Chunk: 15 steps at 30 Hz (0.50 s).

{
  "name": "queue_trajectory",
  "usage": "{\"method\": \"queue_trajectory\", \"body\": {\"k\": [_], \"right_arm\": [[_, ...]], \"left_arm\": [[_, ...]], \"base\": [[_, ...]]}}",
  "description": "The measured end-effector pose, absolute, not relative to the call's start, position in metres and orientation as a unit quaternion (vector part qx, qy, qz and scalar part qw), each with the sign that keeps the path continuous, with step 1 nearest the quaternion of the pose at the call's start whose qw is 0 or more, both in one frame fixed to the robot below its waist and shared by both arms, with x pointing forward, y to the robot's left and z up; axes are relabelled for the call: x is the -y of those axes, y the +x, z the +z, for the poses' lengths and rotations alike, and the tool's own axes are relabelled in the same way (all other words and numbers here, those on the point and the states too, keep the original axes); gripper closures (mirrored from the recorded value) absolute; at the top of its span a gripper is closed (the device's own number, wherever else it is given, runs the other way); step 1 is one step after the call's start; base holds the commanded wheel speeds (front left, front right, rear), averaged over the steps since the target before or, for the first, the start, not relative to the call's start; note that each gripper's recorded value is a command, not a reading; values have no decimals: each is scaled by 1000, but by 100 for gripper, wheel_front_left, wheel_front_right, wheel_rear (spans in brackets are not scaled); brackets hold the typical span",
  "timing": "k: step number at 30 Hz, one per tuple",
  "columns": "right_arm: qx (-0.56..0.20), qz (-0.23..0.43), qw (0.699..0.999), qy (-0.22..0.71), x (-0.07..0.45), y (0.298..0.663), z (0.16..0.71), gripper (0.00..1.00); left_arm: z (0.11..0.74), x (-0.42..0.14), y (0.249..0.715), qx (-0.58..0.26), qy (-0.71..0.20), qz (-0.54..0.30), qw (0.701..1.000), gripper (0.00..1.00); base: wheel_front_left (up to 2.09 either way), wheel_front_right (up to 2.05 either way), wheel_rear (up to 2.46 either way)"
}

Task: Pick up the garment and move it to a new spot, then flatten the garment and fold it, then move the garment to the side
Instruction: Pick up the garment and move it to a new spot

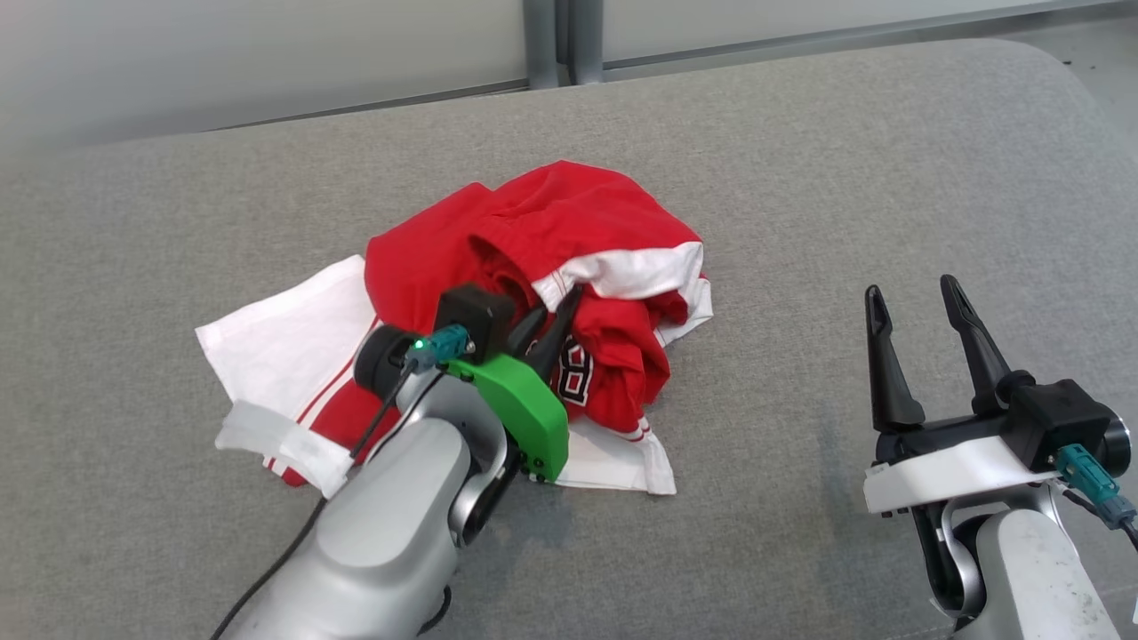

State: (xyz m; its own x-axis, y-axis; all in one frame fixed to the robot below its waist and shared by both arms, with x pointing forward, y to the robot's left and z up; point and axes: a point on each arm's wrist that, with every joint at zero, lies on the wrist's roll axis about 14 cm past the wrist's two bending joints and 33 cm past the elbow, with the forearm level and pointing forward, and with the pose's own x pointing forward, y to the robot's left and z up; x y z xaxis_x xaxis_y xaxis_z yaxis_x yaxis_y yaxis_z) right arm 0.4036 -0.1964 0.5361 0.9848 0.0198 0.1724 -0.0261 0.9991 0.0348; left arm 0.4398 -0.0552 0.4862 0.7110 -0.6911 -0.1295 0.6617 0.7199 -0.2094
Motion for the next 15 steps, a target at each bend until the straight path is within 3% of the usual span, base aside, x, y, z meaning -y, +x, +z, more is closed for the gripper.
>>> {"method": "queue_trajectory", "body": {"k": [10,11,12,13,15], "right_arm": [[69,-3,998,13,206,401,525,0],[69,0,997,14,204,401,525,0],[70,2,997,14,203,402,525,0],[69,5,997,15,201,402,525,0],[70,10,997,16,197,403,525,0]], "left_arm": [[433,76,408,-167,-86,-400,897,100],[434,78,406,-167,-92,-402,896,80],[435,80,404,-167,-94,-404,894,70],[435,81,402,-167,-92,-407,894,4],[435,83,397,-167,-91,-411,892,0]], "base": [[0,0,0],[0,0,0],[0,0,0],[0,0,0],[0,0,0]]}}
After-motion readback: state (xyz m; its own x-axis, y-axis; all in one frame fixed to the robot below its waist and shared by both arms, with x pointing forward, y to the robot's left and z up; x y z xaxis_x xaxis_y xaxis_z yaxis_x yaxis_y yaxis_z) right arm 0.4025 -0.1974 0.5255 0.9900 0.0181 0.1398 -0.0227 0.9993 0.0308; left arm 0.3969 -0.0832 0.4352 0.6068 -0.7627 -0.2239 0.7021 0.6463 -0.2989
